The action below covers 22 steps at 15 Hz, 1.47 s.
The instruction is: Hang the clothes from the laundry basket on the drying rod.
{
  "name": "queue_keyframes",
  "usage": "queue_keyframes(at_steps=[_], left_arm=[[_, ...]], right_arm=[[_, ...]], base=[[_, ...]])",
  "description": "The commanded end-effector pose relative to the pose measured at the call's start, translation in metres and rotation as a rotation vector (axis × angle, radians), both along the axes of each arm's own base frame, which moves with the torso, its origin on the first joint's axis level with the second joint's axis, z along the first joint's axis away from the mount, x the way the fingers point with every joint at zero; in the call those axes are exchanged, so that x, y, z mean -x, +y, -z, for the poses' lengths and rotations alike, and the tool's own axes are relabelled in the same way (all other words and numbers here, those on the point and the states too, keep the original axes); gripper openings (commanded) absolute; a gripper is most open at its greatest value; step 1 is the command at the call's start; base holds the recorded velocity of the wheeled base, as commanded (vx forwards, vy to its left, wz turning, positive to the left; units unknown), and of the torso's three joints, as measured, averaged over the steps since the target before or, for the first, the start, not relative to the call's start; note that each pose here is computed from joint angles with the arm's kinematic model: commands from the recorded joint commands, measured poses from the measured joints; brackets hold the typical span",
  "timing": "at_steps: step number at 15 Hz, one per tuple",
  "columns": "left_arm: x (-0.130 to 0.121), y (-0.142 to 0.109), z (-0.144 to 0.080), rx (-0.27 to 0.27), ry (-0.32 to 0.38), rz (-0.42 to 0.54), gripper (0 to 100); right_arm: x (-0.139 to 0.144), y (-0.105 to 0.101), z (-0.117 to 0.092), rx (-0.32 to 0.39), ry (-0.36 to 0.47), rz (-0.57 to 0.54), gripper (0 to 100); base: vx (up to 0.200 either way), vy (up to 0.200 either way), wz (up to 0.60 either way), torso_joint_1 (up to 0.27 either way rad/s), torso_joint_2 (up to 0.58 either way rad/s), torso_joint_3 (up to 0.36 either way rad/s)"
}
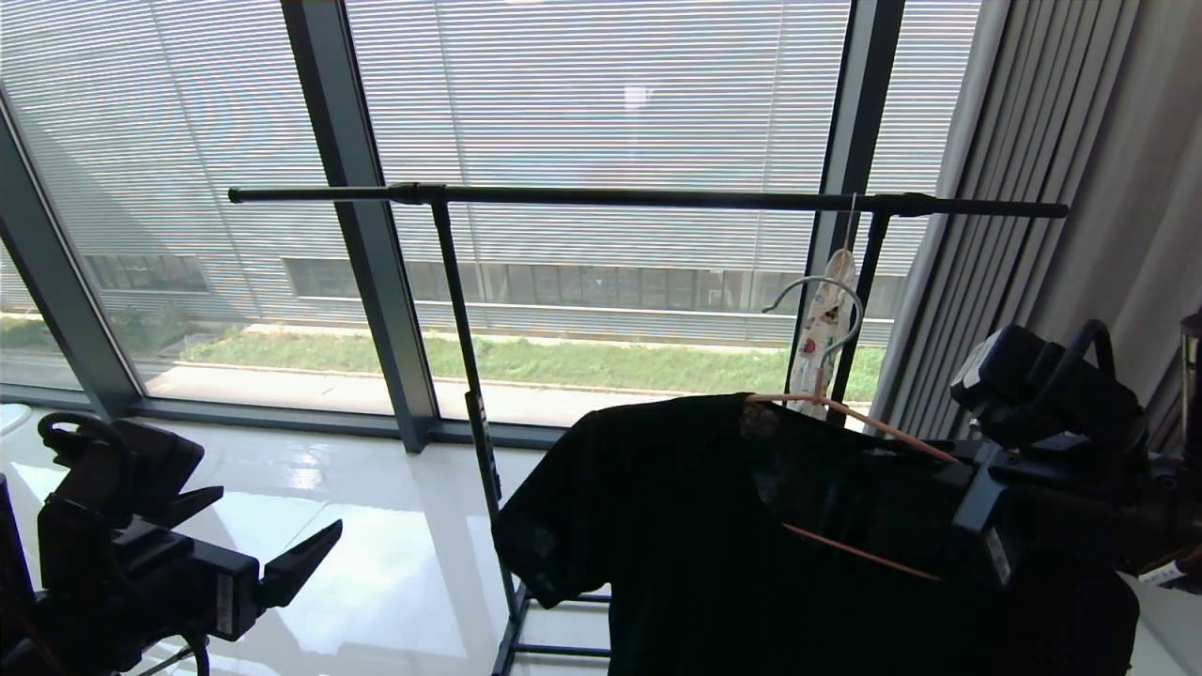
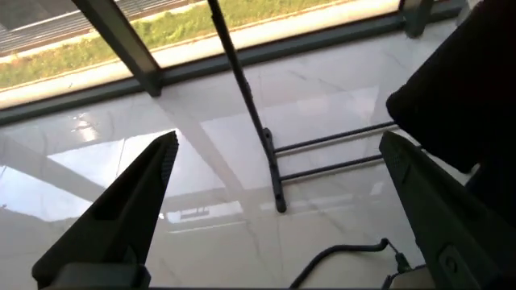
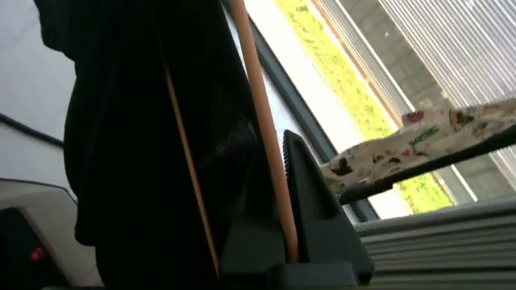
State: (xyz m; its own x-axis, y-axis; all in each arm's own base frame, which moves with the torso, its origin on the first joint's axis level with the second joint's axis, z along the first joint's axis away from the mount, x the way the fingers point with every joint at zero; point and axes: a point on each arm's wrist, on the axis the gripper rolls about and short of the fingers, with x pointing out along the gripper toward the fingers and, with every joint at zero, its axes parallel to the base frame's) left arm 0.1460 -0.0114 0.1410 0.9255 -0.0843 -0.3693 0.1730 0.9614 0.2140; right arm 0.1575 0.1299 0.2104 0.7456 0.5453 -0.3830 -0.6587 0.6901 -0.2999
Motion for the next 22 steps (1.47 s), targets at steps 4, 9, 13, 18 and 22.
queue_keyframes(at_steps=[4, 9, 13, 18, 22], left_arm=[[-0.003, -0.003, -0.014, -0.009, -0.061, -0.071, 100], [-0.001, -0.020, -0.012, -0.020, -0.056, 0.042, 100], [-0.001, -0.026, -0.010, -0.025, -0.043, 0.083, 100], [0.000, -0.026, -0.011, -0.026, -0.049, 0.084, 100], [0.001, -0.026, -0.009, -0.041, -0.043, 0.089, 100]], right_arm=[[-0.026, 0.011, 0.040, 0.061, 0.238, 0.405, 0], [-0.081, 0.053, 0.018, -0.173, 0.151, 0.657, 0], [-0.087, 0.058, 0.004, -0.218, 0.121, 0.651, 0], [-0.084, 0.056, -0.005, -0.254, 0.106, 0.632, 0], [-0.075, 0.050, -0.015, -0.291, 0.105, 0.600, 0]], base=[[0.000, 0.000, 0.00, 0.000, 0.00, 0.000], [0.000, 0.000, 0.00, 0.000, 0.00, 0.000], [0.200, 0.000, 0.00, -0.005, 0.00, 0.001], [0.200, 0.000, 0.00, 0.008, 0.00, -0.001], [0.200, 0.000, 0.00, 0.002, 0.00, 0.000]])
